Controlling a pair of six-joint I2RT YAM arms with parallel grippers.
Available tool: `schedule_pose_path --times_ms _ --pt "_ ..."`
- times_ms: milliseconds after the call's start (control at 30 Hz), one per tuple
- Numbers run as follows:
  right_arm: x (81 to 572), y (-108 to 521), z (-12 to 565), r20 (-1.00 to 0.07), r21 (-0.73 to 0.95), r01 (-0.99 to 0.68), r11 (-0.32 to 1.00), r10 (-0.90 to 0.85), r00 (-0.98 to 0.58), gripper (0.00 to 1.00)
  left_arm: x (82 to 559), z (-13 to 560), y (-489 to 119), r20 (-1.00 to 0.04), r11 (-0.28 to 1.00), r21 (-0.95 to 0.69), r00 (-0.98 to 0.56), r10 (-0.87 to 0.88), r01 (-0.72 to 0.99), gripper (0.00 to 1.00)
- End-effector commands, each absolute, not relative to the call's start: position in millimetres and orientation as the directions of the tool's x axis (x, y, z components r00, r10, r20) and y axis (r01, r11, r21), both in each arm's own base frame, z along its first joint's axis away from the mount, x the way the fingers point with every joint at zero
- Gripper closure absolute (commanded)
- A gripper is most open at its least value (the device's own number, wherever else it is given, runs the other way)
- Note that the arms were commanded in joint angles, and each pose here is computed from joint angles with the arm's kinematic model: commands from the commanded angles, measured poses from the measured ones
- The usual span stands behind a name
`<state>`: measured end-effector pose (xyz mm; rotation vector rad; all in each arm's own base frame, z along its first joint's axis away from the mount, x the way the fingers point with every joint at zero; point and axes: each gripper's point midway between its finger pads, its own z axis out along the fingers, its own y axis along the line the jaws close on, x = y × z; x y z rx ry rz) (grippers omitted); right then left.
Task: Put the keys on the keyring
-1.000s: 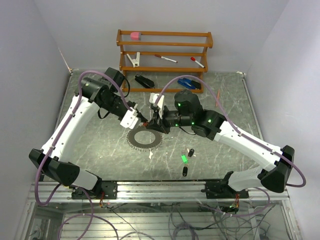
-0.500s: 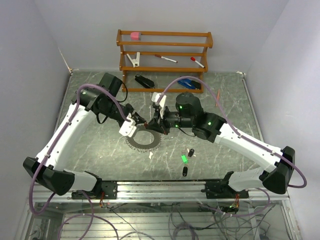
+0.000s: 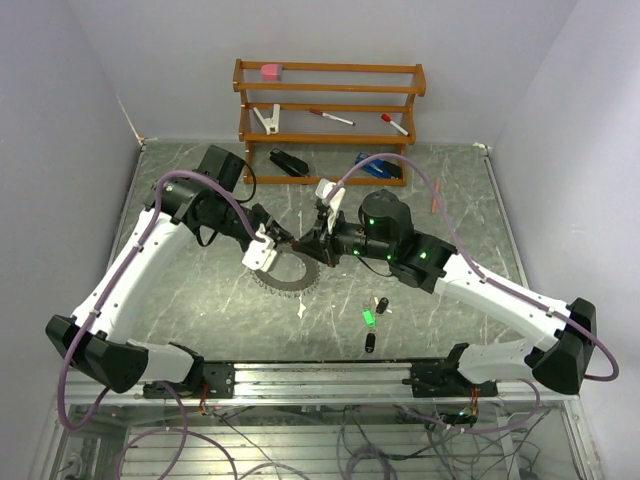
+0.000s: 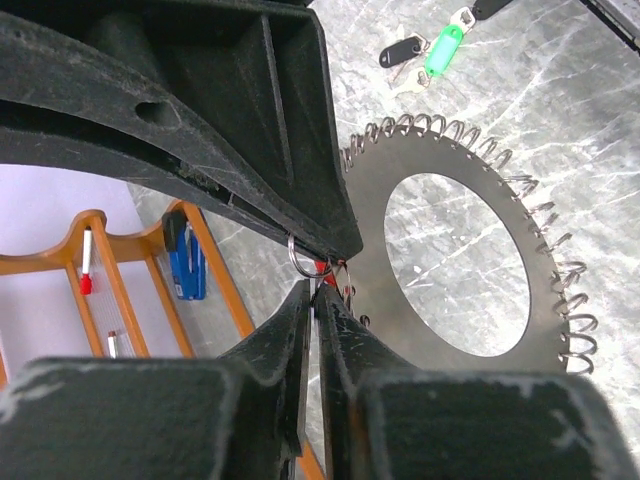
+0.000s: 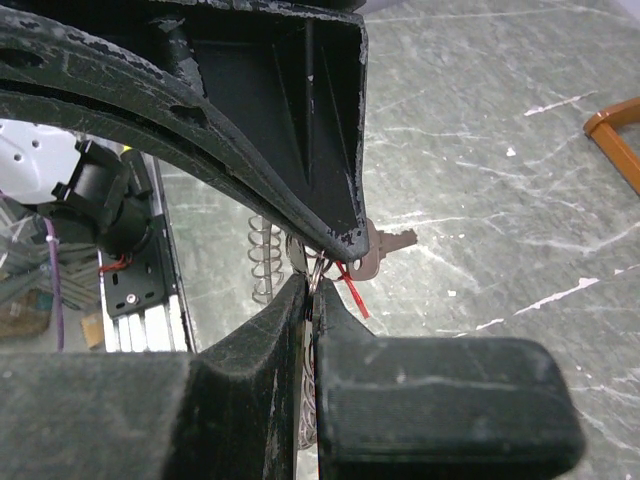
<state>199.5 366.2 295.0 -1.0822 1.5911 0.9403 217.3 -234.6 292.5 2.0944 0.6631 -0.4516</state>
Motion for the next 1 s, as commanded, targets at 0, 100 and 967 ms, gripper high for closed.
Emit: schedule_pose_path --times_ms 0,100,967 --pt "202 368 332 -0.993 0.071 -0.942 0.329 -0.061 -0.096 1.0 221 303 -234 -0.51 -0.466 0.657 0.805 0.305 0.593 0.79" --pt "205 365 335 -0.996 0.062 -0.935 0.35 -0.037 -0.08 1.0 225 310 -231 -0.498 -0.446 0.665 0.801 0.334 0.599 0.74" --pt "211 367 330 -0.994 -0.021 -0.935 0.355 -0.105 -0.018 1.0 201 336 -243 -0.703 -0.372 0.576 0.673 0.23 0.728 0.73"
